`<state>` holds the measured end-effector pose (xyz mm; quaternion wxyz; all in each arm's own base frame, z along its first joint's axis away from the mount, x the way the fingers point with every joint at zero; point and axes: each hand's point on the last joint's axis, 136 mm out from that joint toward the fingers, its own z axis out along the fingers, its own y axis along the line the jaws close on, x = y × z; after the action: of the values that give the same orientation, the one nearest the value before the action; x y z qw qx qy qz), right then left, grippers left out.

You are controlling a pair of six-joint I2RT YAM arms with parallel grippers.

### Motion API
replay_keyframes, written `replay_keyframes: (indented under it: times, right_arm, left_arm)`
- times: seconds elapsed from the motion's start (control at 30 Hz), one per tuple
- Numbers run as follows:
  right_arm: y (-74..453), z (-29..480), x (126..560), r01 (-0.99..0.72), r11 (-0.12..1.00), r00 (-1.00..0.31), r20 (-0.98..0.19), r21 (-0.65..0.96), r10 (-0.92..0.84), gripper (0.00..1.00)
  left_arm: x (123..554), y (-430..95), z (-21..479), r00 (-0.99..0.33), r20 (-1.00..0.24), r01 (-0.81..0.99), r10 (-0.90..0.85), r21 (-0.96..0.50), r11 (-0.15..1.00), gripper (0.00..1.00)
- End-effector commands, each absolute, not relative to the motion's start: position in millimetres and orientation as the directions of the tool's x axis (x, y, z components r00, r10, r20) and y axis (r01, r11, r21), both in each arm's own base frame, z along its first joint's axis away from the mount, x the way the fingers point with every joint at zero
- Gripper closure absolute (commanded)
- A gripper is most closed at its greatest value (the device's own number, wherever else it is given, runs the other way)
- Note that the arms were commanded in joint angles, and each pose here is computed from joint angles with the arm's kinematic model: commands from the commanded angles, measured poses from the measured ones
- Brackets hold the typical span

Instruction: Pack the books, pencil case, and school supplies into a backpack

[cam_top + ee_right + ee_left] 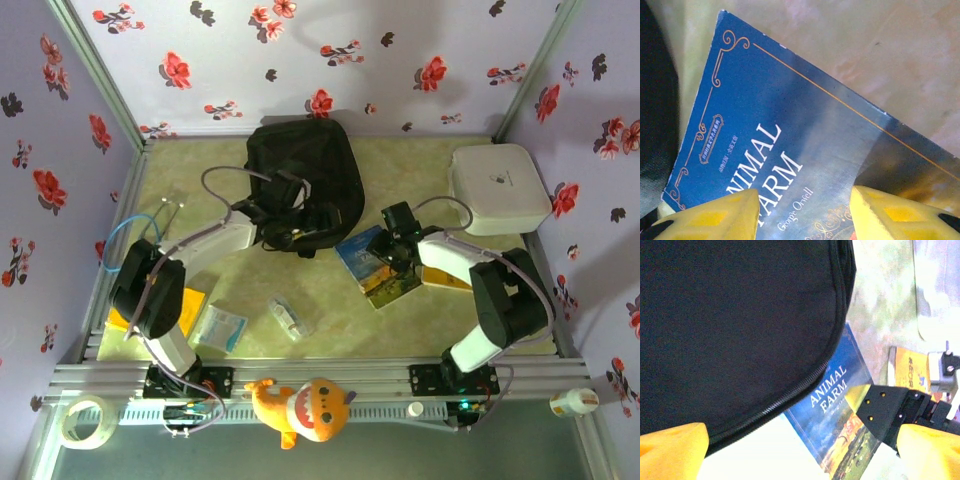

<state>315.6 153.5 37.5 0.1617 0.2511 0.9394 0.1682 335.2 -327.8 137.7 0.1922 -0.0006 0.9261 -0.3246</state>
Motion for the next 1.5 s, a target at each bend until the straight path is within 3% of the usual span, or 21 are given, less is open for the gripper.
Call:
replay_keyframes:
  times: [0.0,0.17,0.5,0.77,1.03,1.27,1.47]
  right_arm:
    - [128,53,313,0.432,0.839,-0.797,-0.297,0.33,0.527,0.47]
    - [108,54,307,0.385,0.883,-0.826,-0.327,0.267,0.459,0.46]
    - [101,27,287,0.299,0.94,-0.91,-0.247,0.163,0.332,0.42]
    - [102,15,275,0.273,0.949,-0.931,-0.207,0.155,0.301,0.34]
    - [105,32,309,0.222,0.966,-0.922,-0.294,0.133,0.252,0.27]
    - [109,17,299,0.224,0.965,-0.941,-0.225,0.136,0.251,0.28]
    - [118,16,271,0.212,0.959,-0.956,-0.166,0.185,0.244,0.35]
  left_arm:
    - [325,-349,135,-0.942,-0.33,0.155,-0.065,-0.597,0.787,0.07]
    - [302,-364,117,-0.957,-0.288,0.152,-0.023,-0.57,0.807,0.13]
    - [269,-384,84,-0.975,-0.211,0.06,-0.067,-0.542,0.838,0.25]
    - [259,-385,72,-0.981,-0.174,0.025,-0.081,-0.532,0.846,0.25]
    - [260,-387,69,-0.985,-0.167,0.039,-0.053,-0.504,0.863,0.25]
    - [261,-391,64,-0.987,-0.154,0.047,-0.035,-0.503,0.863,0.25]
    - [261,-395,57,-0.99,-0.134,0.039,-0.033,-0.502,0.864,0.25]
